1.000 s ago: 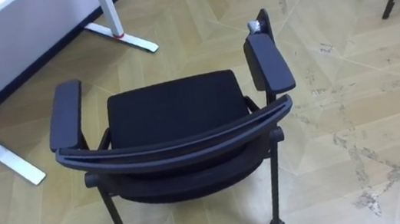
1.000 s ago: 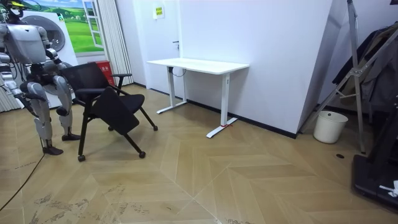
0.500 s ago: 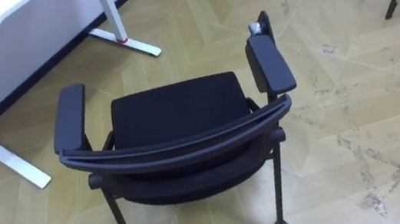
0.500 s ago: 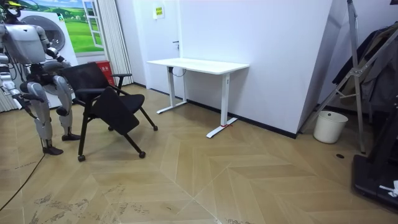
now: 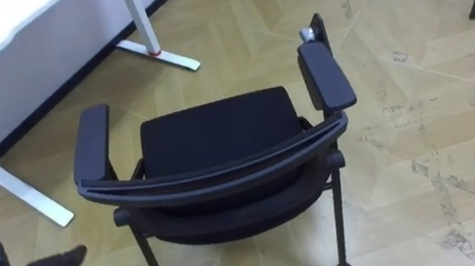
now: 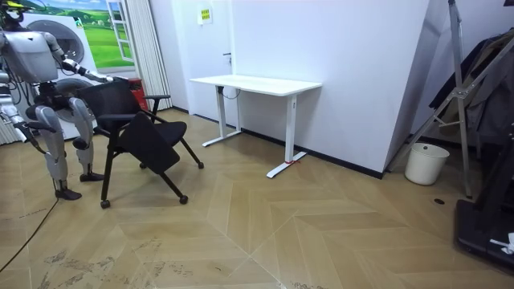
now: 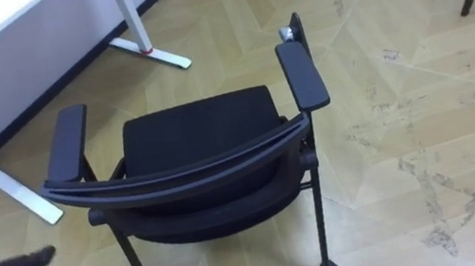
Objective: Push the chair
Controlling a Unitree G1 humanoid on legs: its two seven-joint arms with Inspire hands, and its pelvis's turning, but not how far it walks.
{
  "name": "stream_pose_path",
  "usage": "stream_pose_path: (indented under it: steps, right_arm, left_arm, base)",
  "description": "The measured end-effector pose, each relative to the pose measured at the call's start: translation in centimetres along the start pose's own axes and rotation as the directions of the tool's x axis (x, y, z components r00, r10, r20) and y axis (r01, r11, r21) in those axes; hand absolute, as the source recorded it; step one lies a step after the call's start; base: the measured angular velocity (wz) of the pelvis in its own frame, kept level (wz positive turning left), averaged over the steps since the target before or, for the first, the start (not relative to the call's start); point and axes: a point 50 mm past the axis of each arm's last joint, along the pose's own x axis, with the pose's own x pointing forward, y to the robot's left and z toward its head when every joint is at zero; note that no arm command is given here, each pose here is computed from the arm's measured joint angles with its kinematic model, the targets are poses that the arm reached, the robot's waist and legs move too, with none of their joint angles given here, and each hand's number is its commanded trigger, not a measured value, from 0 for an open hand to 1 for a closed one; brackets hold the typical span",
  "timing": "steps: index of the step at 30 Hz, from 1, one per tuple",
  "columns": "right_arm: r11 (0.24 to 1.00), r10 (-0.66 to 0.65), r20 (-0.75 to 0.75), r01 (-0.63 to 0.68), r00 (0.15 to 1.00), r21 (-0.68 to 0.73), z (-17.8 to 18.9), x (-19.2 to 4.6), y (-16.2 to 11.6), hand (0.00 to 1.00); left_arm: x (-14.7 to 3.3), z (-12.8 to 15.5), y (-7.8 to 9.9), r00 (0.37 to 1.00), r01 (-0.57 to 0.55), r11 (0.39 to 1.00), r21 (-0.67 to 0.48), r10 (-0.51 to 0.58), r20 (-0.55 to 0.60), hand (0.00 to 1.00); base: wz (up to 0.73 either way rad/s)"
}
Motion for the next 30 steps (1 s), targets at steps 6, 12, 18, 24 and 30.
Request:
stream_pose_path:
  steps: [6,12,18,24,30]
  right_arm:
    - [1.0,-0.006,-0.002,0.006,1.0,0.001,-0.1,-0.1,-0.2,0.0]
    - [1.0,0.016,0.001,-0.016,1.0,-0.002,0.0,0.0,0.1,0.0]
    - [1.0,0.016,-0.007,-0.016,1.0,-0.001,-0.1,0.0,0.0,0.0]
    - [0.999,0.036,-0.001,-0.036,0.999,-0.001,0.1,0.0,0.0,0.0]
    - [0.998,0.054,0.01,-0.054,0.998,0.016,0.5,0.1,0.1,0.0]
  left_arm:
    - [0.3,4.6,-0.9,0.977,0.022,0.997,0.07,-0.036,0.209,0.0]
    - [0.3,7.5,-2.6,0.937,0.067,0.982,0.177,-0.123,0.327,0.0]
    - [-0.2,9.1,-3.1,0.893,0.04,0.945,0.324,-0.18,0.413,0.0]
    - [-0.8,10.7,-3.9,0.841,0.027,0.884,0.467,-0.272,0.467,0.0]
    - [-1.6,13.0,-4.2,0.773,0.046,0.817,0.574,-0.393,0.498,0.0]
  base:
    - [0.1]
    - [0.05]
    - [0.07]
    - [0.01]
    - [0.06]
